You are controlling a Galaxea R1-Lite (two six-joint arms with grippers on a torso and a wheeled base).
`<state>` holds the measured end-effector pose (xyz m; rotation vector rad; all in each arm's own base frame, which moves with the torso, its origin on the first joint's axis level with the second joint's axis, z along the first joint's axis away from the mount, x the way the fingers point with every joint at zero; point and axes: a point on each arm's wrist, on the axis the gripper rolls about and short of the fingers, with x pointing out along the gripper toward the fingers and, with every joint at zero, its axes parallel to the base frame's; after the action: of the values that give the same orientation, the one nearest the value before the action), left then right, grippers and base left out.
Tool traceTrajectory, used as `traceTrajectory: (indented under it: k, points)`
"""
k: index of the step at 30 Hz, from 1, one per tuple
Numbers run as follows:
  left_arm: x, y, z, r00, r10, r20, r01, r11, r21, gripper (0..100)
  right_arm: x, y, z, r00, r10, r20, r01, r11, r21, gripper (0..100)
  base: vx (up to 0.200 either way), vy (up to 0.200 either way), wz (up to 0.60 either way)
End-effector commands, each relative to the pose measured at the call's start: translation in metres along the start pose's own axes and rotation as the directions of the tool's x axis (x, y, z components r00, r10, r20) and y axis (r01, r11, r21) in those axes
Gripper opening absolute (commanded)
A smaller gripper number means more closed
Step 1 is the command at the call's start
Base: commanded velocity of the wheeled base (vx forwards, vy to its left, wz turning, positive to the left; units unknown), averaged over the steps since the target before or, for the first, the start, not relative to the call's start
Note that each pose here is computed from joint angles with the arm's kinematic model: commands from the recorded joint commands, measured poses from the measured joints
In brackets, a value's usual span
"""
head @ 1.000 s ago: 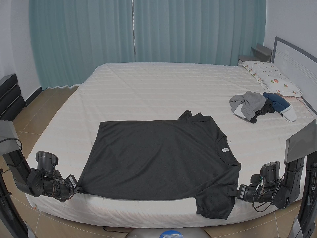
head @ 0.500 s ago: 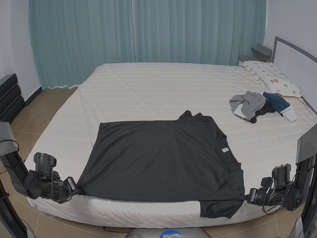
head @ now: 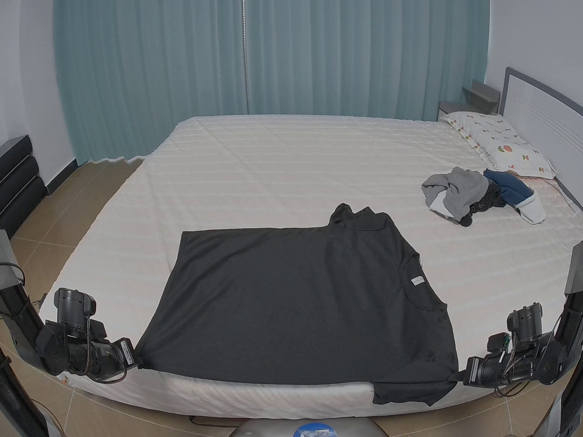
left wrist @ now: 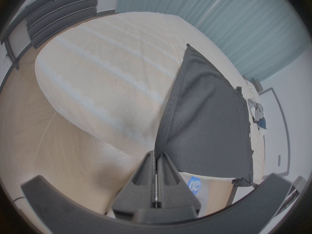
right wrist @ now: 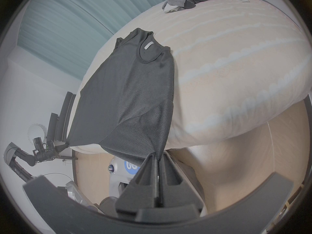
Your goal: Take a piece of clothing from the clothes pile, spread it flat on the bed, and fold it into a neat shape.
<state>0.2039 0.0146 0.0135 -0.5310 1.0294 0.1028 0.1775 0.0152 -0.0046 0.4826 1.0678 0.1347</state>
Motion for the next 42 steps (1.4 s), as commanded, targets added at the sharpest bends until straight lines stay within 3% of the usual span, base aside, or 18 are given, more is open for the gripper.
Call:
traceTrajectory:
  k: [1,4,11,15,25,35,42]
  points:
    - [-0.006,0.007,-0.01,0.999,0.035,-0.016,-0.034,0.999,0.029,0,-0.014,0.002,-0.004,0.999,-0.028,0.019,0.029,0.999,-0.018,0,0.0,0.0,0.0]
    - [-0.007,0.01,-0.015,0.997,0.079,-0.019,-0.078,0.995,0.067,0,-0.018,0.003,-0.006,0.999,-0.042,0.013,0.042,0.999,-0.02,0,0.0,0.0,0.0]
    - [-0.013,0.011,-0.02,0.995,0.092,-0.027,-0.089,0.991,0.102,0,-0.029,0.005,-0.01,0.997,-0.068,0.018,0.069,0.997,-0.026,0,0.0,0.0,0.0]
    - [-0.02,0.012,-0.029,0.991,0.112,-0.069,-0.099,0.981,0.166,0,-0.034,0.005,-0.014,0.995,-0.095,0.006,0.096,0.995,-0.041,0,0.0,0.0,0.0]
    - [-0.04,0.004,-0.041,0.984,0.128,-0.12,-0.099,0.97,0.223,0,-0.047,0.007,-0.022,0.994,-0.112,-0.01,0.112,0.992,-0.051,0,0.0,0.0,0.0]
    - [-0.043,0.004,-0.043,0.972,0.184,-0.147,-0.146,0.961,0.236,0,-0.061,0.009,-0.03,0.994,-0.111,-0.008,0.11,0.992,-0.064,0,0.0,0.0,0.0]
    - [-0.042,0.0,-0.033,0.979,0.172,-0.108,-0.145,0.964,0.224,0,-0.064,0.011,-0.025,0.995,-0.091,0.037,0.094,0.993,-0.069,0,0.0,0.0,0.0]
